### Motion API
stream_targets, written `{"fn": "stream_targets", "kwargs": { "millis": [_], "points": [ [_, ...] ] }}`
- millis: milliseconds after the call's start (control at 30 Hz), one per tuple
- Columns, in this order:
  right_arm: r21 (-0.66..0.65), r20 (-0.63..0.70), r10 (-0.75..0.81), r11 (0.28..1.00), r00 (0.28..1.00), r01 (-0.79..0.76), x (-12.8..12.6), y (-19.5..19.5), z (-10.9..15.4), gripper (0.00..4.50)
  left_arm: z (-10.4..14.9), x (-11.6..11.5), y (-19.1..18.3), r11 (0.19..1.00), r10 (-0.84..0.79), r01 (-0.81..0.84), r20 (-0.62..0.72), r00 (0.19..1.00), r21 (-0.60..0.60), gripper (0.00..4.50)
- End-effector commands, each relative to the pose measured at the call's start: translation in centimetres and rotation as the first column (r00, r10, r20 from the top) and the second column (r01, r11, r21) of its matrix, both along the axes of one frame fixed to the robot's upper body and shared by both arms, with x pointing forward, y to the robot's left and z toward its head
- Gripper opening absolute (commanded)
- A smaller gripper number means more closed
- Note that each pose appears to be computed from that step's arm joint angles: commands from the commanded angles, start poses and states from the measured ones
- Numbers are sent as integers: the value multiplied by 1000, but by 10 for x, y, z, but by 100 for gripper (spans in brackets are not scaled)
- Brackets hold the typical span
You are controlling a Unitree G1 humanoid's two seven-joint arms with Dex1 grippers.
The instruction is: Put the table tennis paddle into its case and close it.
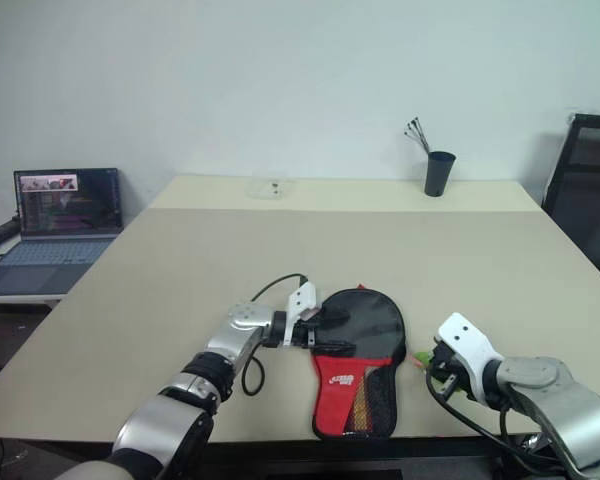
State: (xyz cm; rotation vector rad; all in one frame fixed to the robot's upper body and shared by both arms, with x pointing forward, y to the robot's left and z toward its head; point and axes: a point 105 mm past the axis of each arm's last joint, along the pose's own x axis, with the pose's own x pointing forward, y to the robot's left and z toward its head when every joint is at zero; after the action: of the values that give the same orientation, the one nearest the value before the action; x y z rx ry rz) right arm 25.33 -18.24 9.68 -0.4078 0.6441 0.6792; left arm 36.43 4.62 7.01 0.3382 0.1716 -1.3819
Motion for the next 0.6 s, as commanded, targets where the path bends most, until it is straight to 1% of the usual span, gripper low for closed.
{"fn": "stream_targets", "kwargs": {
  "millis": [33,433,600],
  "points": [
    [12,-4,46,999,999,-46,-11,3,8,0,-56,-22,13,983,-4,31,-143,990,183,405],
    [69,-107,172,984,979,-165,-45,21,7,0,-58,-24,10,980,-16,44,-143,990,195,405],
    [76,-137,194,980,971,-185,-55,23,4,0,-59,-25,9,972,-41,70,-132,990,226,405]
  ]
}}
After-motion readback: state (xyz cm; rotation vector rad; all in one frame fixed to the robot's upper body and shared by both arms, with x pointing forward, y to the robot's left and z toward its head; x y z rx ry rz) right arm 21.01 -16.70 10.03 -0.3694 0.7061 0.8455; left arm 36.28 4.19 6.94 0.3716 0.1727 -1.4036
